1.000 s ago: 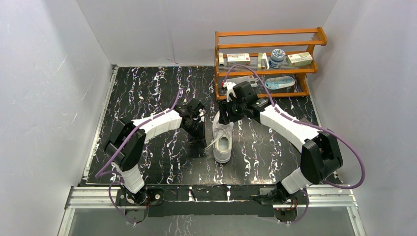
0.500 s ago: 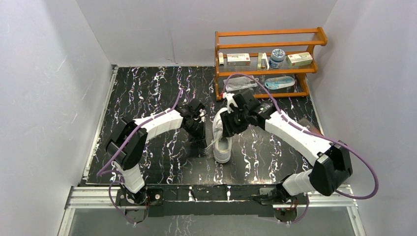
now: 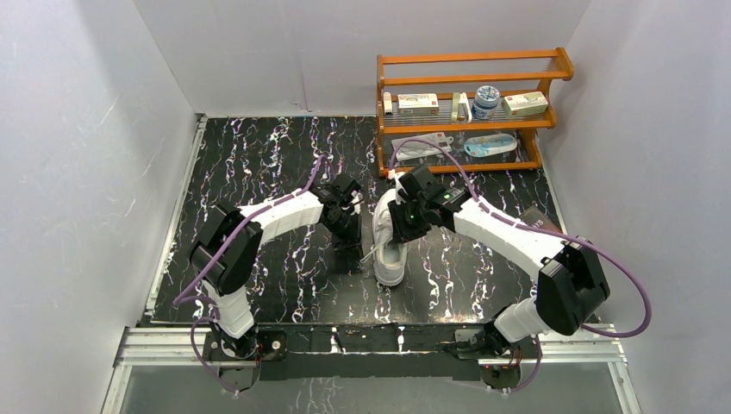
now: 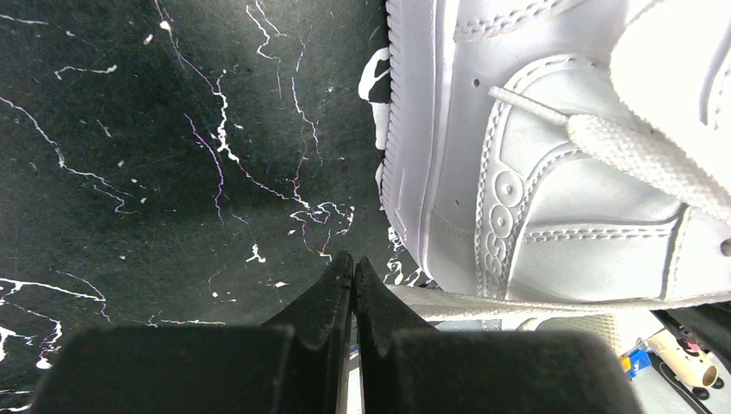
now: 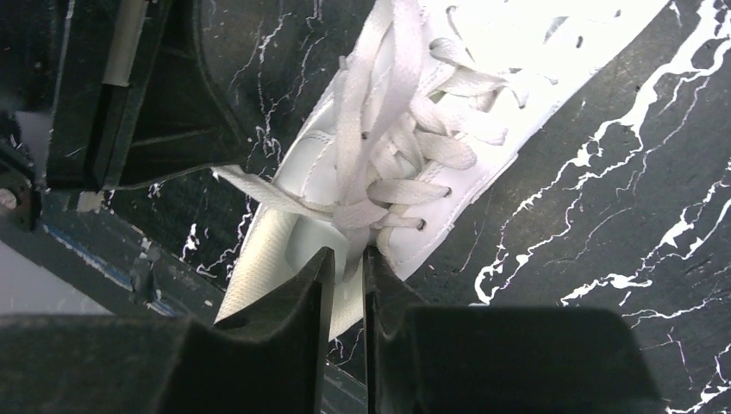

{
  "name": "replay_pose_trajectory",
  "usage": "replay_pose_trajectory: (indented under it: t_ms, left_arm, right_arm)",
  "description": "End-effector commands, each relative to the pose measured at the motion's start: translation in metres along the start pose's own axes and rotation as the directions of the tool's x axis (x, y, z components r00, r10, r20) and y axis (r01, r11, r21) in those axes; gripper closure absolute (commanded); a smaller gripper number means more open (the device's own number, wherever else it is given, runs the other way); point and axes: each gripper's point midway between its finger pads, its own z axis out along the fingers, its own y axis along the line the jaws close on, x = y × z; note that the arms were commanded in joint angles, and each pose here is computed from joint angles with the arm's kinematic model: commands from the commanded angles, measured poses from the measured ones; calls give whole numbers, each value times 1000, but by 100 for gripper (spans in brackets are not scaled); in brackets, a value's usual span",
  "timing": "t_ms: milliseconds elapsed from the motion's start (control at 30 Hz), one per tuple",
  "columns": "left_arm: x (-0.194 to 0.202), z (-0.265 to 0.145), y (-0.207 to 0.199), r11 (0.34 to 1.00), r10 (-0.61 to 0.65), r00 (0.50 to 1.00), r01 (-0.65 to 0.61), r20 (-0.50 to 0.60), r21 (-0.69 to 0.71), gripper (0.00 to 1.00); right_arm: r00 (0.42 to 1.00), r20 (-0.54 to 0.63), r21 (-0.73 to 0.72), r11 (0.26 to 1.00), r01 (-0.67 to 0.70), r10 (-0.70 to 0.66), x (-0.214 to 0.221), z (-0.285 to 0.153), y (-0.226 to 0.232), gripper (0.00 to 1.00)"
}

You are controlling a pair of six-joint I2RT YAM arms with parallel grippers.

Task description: Tie the shoes

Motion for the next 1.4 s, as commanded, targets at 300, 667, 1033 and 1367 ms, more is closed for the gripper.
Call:
replay_pose_trajectory:
  t_ms: [300,667,1033,1367]
  left_arm:
    - [1,-13,-8,1000,12,1000,-12,-3,10,100]
    - [-2,-15,-8,1000,31,1000,-31,1,-5,100]
    - [-5,-16,-11,999,32,999,-32,2,-3,100]
    - [-4,-14,-10,1000,25,1000,-25,1,-3,100]
  right_arm:
    - [996,-65,45,998,-53,56,34,-35,0,100]
    - [978,-157,-18,989,-143,139,95,-27,0,100]
    - [995,95,10,999,42,-43,5,-43,4,39]
    - [974,189,73,990,116,-128,-80,-12,8,27]
